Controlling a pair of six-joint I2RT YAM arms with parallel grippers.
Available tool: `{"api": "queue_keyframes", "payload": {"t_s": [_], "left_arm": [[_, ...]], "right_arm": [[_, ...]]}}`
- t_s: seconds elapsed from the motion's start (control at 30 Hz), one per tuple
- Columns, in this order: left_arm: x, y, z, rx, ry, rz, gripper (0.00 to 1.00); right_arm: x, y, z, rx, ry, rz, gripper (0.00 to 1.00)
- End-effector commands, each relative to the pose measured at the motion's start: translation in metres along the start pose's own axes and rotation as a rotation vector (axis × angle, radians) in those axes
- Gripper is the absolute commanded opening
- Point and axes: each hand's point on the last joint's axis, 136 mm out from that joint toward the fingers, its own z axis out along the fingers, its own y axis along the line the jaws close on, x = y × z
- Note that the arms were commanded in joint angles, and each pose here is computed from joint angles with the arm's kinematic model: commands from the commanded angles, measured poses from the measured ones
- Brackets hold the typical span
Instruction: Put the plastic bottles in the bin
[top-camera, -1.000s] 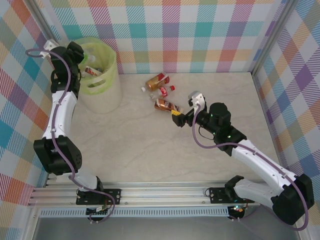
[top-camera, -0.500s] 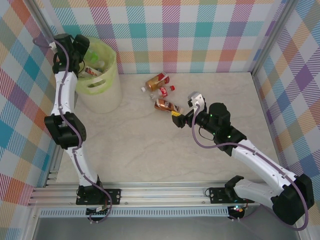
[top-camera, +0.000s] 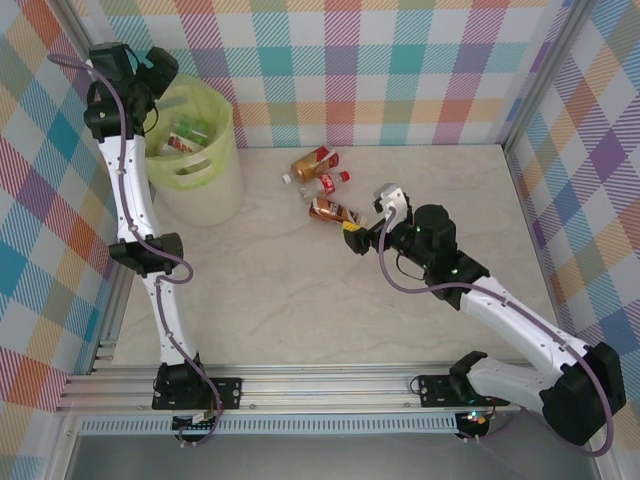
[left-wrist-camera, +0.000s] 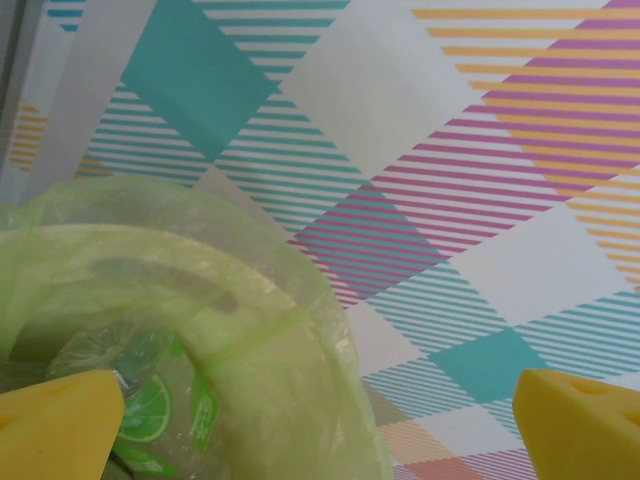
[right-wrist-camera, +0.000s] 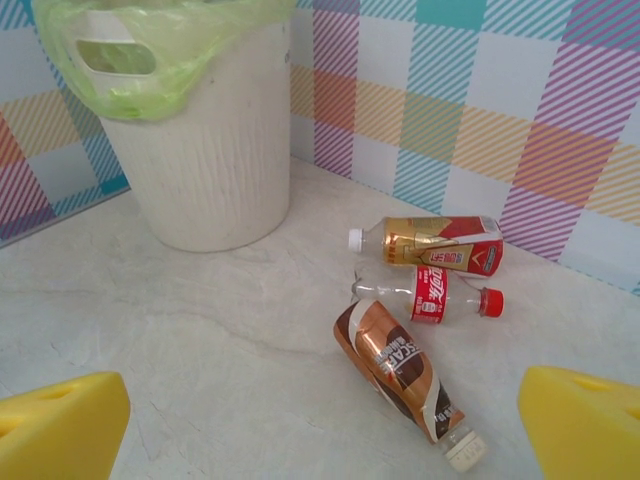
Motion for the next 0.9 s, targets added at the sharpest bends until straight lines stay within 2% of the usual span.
{"api": "queue_keyframes", "payload": {"t_s": [0.0, 0.13, 0.27, 0.4, 0.6, 0.87], "left_arm": [[0.001, -0.003, -0.019, -0.019, 0.008, 0.056, 1.0], [-0.011, -0.014, -0.042, -0.034, -0.044, 0.103, 1.0], [-0.016, -0.021, -0.067, -0.071, -0.064, 0.193, 1.0], [-0.023, -0.021, -0.098, -0.096, -0.078, 0.218, 1.0], [-0.015, -0.023, -0.126, -0.099, -0.077, 0.243, 1.0], [0.01, -0.001, -0.161, -0.117, -0.102, 0.285, 1.0]], "right_arm": [[-0.011, -0.008, 0.004, 0.042, -0.02, 0.005, 1.0], [0.003, -0.02, 0.017, 0.102, 0.021, 0.019, 1.0], [0.027, -0.029, 0.042, 0.097, 0.103, 0.044, 1.0], [0.054, -0.046, 0.072, 0.015, 0.226, 0.135, 1.0], [0.106, -0.053, 0.108, -0.161, 0.421, 0.012, 1.0], [0.16, -0.076, 0.118, -0.349, 0.595, -0.103, 1.0]]}}
